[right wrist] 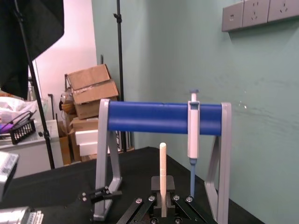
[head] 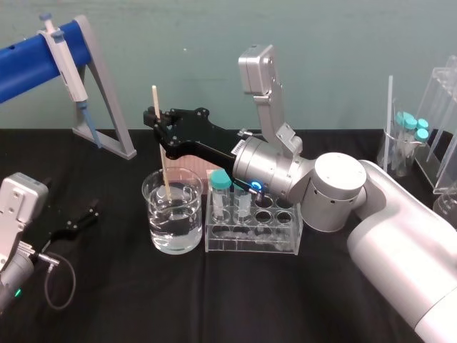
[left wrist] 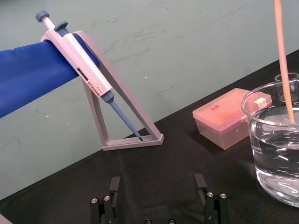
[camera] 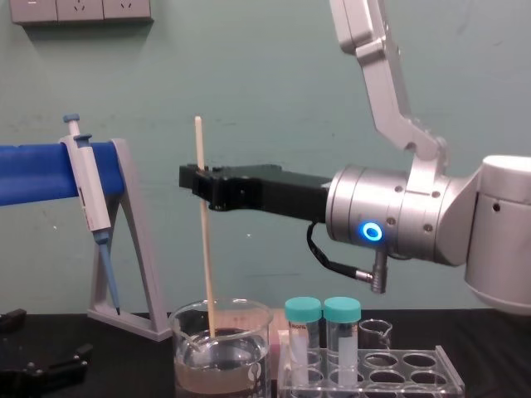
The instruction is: Hold the thermometer with one hand and immerse one end into the beaker, then reinsert it into the test tube rack.
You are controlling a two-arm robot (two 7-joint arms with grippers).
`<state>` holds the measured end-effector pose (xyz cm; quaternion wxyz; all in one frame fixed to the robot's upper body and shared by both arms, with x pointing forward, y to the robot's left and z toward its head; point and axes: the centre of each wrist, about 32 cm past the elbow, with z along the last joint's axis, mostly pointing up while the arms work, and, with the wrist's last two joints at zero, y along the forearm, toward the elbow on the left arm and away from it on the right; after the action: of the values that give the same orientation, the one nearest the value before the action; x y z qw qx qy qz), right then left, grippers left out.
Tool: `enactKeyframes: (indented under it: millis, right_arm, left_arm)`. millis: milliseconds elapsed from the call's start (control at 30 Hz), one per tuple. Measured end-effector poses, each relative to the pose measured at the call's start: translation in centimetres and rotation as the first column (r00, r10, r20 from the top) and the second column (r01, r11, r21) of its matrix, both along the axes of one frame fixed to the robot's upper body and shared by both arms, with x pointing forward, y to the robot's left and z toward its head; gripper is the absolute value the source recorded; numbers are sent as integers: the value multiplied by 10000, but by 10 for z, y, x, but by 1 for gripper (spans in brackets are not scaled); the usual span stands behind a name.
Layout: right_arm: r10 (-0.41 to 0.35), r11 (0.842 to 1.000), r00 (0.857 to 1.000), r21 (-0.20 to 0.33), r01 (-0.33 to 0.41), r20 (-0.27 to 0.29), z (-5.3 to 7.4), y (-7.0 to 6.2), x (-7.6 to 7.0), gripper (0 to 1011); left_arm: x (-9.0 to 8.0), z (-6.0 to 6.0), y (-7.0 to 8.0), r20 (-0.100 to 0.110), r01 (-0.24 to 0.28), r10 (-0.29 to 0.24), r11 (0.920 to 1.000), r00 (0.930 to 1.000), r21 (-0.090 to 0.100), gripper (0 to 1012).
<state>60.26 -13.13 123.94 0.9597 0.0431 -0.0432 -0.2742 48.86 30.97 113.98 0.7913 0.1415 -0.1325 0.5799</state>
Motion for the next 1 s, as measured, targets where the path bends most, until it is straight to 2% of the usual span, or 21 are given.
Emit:
enactKeyframes:
  millis: [567, 1000]
  right_arm:
    - [-224, 9996, 9997, -141, 225, 40, -28, -4, 3, 53]
    - [-299, 9993, 9994, -221, 294, -199, -39, -4, 2, 53]
  left_arm:
    - [0, 0, 0, 0, 0, 0, 10000, 10000, 0, 1004]
    - [0, 0, 0, 1, 0, 0, 10000, 10000, 0, 1004]
